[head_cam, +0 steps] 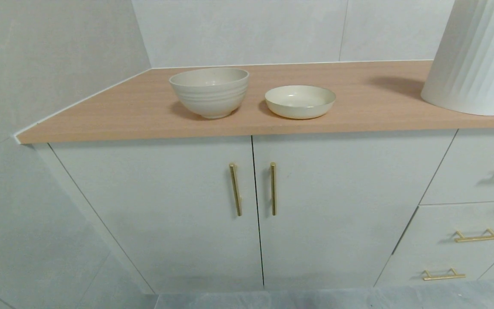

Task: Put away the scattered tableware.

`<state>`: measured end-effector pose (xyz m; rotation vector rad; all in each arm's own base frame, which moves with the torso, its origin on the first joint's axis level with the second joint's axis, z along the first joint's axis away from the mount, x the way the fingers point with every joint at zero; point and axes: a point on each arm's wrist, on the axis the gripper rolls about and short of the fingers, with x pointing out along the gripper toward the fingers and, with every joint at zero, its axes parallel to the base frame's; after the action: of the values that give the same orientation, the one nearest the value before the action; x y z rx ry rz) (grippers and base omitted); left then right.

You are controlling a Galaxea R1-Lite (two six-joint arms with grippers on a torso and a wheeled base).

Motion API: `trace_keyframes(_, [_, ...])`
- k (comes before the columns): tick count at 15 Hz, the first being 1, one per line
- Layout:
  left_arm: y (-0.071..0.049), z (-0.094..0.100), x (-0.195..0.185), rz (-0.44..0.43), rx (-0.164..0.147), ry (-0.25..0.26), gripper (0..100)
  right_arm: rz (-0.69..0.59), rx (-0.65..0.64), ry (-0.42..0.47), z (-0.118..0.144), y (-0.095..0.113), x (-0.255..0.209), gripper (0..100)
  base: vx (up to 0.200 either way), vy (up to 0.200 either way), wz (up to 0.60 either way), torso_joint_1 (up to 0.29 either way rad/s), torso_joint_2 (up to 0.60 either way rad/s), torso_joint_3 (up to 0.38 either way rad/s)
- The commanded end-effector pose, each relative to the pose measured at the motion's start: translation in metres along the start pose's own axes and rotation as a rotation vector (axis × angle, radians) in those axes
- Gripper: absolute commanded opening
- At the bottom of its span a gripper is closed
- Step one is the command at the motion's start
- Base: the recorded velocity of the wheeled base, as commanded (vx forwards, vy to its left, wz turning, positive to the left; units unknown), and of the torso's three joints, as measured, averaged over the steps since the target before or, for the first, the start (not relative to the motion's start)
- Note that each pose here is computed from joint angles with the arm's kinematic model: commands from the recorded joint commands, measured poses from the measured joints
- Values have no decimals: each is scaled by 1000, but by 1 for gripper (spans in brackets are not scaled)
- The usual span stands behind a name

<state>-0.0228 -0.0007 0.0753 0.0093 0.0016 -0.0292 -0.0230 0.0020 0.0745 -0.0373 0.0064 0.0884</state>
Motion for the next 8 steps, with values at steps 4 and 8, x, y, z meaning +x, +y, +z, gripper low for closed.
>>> trace_keyframes(4, [0, 0, 0, 0, 0, 1, 100, -2, -1, 1, 0, 0, 0, 100, 0, 0, 0, 0, 0, 0])
trace_keyframes(8, [0, 0, 0, 0, 0, 1, 100, -2, -2, 1, 0, 0, 0, 100, 0, 0, 0, 0, 0, 0])
